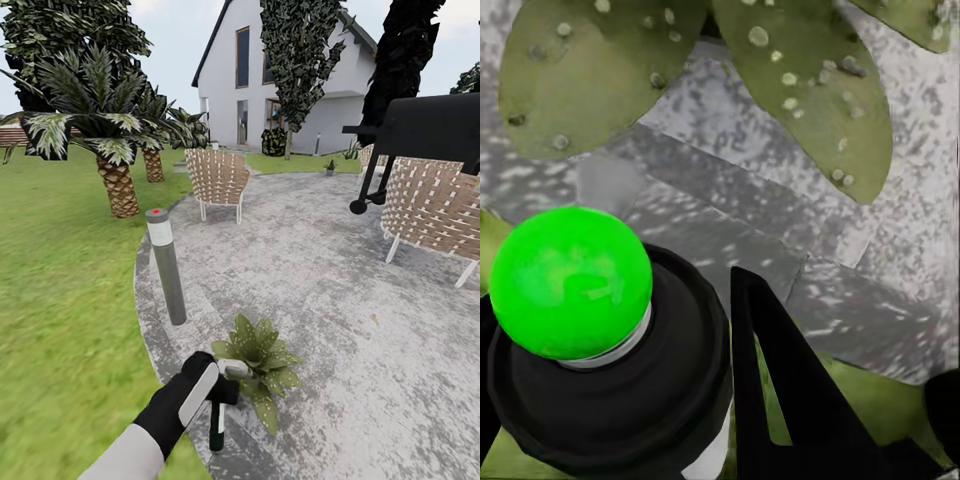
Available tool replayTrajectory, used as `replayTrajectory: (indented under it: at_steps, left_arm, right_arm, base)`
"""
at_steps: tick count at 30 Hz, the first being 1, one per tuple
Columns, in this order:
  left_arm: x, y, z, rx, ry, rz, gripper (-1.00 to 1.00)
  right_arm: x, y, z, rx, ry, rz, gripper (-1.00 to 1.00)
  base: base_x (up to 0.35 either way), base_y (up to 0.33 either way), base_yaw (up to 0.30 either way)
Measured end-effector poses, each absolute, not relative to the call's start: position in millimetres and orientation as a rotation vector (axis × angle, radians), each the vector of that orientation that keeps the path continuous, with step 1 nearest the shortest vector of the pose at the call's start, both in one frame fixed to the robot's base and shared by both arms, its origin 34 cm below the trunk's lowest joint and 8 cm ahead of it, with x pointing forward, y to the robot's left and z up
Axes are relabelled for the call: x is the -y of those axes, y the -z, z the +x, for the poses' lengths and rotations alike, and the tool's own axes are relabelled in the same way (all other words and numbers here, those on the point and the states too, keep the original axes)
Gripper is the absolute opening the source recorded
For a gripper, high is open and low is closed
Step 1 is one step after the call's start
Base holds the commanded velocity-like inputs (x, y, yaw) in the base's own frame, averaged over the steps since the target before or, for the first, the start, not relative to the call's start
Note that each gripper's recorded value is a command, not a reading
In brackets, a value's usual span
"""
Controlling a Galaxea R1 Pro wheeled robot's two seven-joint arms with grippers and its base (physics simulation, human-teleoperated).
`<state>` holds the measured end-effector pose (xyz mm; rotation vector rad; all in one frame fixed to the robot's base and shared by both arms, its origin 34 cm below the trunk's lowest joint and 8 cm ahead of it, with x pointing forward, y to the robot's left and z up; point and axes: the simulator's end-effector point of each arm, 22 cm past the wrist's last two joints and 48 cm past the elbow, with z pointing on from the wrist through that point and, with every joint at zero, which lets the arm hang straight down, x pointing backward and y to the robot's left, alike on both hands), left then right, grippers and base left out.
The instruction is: Pick up the pesticide atomizer in the garden and spray insectifuge to fully cover both potted plants in the garden.
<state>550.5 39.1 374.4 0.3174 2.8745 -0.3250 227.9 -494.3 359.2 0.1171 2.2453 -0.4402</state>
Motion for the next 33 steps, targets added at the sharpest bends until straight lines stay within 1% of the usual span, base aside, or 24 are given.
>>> replayTrajectory:
  at_steps: [2, 7, 11, 13, 16, 18, 20, 21, 25, 26, 28, 31, 33]
  left_arm:
    - [-46, -375, 555, -2.878, 0.335, 0.268, -1.00]
    - [-51, -375, 557, -2.878, 0.334, 0.252, -1.00]
    - [-51, -383, 563, -2.848, 0.344, 0.258, -1.00]
    - [-77, -382, 571, -2.813, 0.364, 0.239, -1.00]
    - [-80, -400, 577, -2.675, 0.541, 0.241, -1.00]
    - [-72, -425, 572, -2.561, 0.618, 0.259, -1.00]
    - [-66, -441, 578, -2.454, 0.630, 0.262, -1.00]
    - [-56, -448, 581, -2.397, 0.639, 0.277, -1.00]
    - [-42, -469, 595, -2.267, 0.675, 0.266, -1.00]
    - [-33, -476, 592, -2.238, 0.732, 0.295, -1.00]
    - [-19, -488, 584, -2.176, 0.830, 0.373, -1.00]
    - [3, -517, 555, -2.006, 1.064, 0.593, -1.00]
    - [-7, -522, 542, -1.969, 1.153, 0.666, -1.00]
  right_arm:
    - [494, -359, 228, -2.246, 0.439, 0.117, 1.00]
    - [494, -358, 227, -2.248, 0.438, 0.117, 1.00]
    - [490, -354, 226, -2.259, 0.424, 0.120, 1.00]
    - [493, -361, 235, -2.253, 0.431, 0.096, 1.00]
    - [479, -365, 280, -2.286, 0.364, 0.092, 1.00]
    - [458, -362, 333, -2.280, 0.393, 0.098, 1.00]
    - [402, -360, 394, -2.267, 0.335, 0.018, 1.00]
    - [393, -363, 431, -2.307, 0.337, 0.033, 1.00]
    - [474, -422, 522, -2.424, 0.431, 0.227, 1.00]
    - [477, -442, 545, -2.382, 0.399, 0.262, 1.00]
    - [476, -455, 559, -2.344, 0.357, 0.285, 1.00]
    - [448, -460, 576, -2.334, 0.239, 0.218, 1.00]
    - [433, -458, 580, -2.342, 0.177, 0.180, 1.00]
  base:
    - [0.000, 0.000, 0.000]
    - [-0.015, 0.000, 0.000]
    - [-0.287, 0.000, 0.000]
    - [-0.341, 0.000, 0.000]
    - [-0.345, 0.000, 0.000]
    - [-0.285, 0.000, 0.000]
    - [-0.061, 0.000, 0.000]
    - [-0.015, 0.000, 0.000]
    - [-0.003, 0.000, 0.000]
    - [0.000, 0.000, 0.000]
    - [0.000, 0.000, 0.000]
    - [0.000, 0.000, 0.000]
    - [0.000, 0.000, 0.000]
